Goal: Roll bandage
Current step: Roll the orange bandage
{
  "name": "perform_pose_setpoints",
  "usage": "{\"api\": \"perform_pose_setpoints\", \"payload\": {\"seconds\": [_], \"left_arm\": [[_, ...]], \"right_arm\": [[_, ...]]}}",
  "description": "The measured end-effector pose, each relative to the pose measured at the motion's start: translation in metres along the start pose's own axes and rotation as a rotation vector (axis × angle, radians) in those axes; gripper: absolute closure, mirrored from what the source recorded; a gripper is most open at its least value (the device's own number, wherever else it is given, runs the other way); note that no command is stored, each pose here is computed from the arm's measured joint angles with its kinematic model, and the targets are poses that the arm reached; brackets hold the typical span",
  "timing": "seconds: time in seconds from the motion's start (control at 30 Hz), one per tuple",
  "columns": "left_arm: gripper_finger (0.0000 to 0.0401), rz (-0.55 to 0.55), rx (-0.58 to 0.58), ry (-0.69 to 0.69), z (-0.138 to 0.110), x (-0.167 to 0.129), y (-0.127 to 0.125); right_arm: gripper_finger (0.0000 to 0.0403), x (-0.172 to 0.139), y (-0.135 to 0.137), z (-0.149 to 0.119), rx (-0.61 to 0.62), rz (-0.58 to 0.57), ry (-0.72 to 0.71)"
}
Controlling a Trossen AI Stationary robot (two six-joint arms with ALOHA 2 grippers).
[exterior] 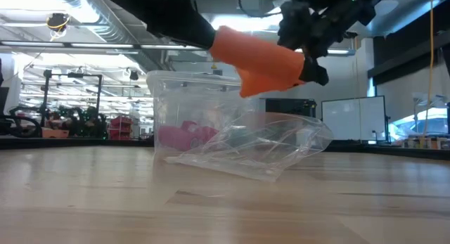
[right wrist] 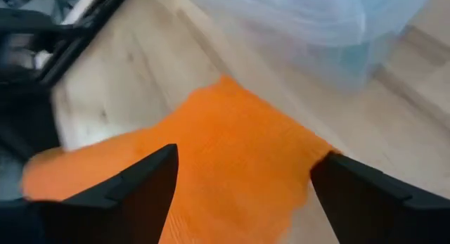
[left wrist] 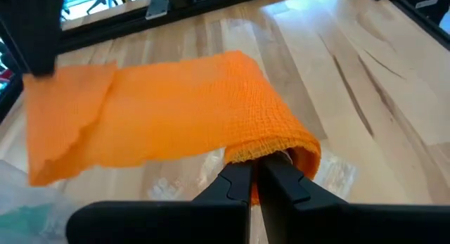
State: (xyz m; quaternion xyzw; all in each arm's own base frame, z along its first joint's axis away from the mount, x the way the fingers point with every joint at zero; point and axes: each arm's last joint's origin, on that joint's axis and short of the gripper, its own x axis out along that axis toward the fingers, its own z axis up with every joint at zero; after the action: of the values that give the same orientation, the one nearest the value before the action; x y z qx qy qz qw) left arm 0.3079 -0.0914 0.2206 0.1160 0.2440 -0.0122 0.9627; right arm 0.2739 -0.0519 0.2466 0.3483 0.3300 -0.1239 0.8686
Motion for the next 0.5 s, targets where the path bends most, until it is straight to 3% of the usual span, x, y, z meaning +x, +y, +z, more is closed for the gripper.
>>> {"api": "perform_pose_setpoints", "payload": {"seconds": [0.2,0.27,0.4,0.5], "left_arm": [[0.0398,-0.005,0.045,0.033,-0.003,0.000,0.000],[0.0398,-0.002,0.061,0.030,-0.003,0.000,0.001],[0.0398,0.003,0.012,0.033,-0.003,0.001,0.002],[0.0397,-0.020,0.009,0.005,0.002,-0.001,0.000]], "right_arm": [[0.0086,-0.022,0.005,0.009,-0.011,-0.077,-0.197],[0.0086,-0.019,0.004,0.007,-0.010,-0.048,-0.142],[0.0086,-0.019,0.001,-0.008,-0.010,0.049,0.105],[0.0086,-0.028,0.002,-0.017,-0.051,0.007,0.142]]}}
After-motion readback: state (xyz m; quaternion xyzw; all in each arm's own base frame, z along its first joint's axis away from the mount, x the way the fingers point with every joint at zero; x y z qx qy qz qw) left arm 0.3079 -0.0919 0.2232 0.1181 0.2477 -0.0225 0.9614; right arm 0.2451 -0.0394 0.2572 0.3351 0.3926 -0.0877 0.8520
